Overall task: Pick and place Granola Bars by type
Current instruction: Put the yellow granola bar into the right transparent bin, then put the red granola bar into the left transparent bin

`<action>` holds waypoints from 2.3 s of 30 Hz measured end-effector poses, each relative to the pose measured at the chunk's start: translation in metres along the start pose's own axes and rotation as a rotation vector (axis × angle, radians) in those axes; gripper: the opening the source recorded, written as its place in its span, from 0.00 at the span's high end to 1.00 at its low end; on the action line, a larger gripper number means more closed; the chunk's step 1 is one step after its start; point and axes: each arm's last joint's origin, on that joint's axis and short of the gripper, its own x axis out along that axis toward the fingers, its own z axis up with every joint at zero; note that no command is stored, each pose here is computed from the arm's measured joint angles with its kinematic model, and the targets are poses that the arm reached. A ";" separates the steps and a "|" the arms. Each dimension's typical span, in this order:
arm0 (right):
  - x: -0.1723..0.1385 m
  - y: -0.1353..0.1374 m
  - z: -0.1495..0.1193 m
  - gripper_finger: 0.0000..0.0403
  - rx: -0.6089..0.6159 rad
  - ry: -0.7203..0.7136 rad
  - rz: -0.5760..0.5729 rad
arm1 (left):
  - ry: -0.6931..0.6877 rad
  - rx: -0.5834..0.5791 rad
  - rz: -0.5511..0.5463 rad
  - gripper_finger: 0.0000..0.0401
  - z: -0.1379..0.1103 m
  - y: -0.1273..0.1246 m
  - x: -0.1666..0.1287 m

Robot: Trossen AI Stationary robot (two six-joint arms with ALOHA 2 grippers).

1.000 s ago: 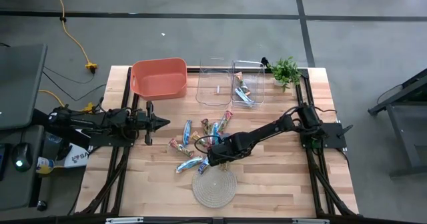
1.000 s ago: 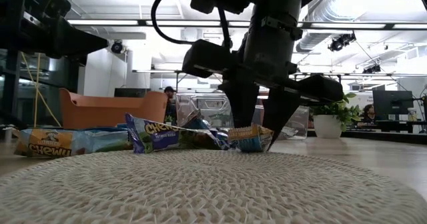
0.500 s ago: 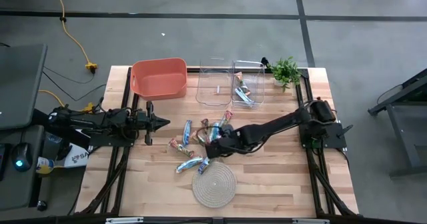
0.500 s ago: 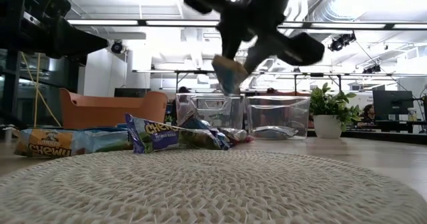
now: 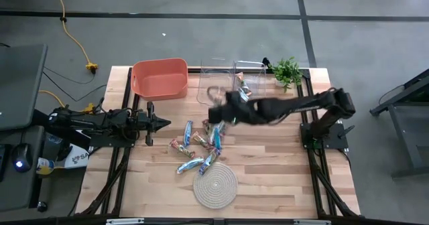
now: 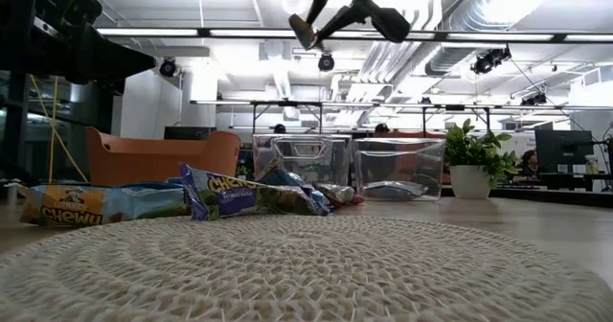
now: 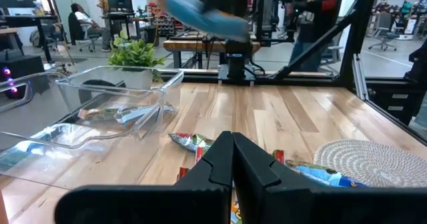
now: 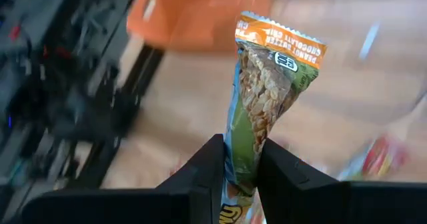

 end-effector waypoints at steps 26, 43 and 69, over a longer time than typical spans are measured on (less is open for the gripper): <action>0.059 -0.176 0.147 0.85 -0.275 0.231 -0.480 | 0.000 0.000 0.000 1.00 0.000 0.000 0.000; 0.084 -0.220 0.111 0.78 -0.266 0.378 -0.352 | 0.000 0.000 0.000 1.00 0.000 0.000 0.000; 0.045 -0.102 0.155 0.53 -0.371 0.134 0.110 | 0.000 0.000 0.000 1.00 0.000 0.000 0.000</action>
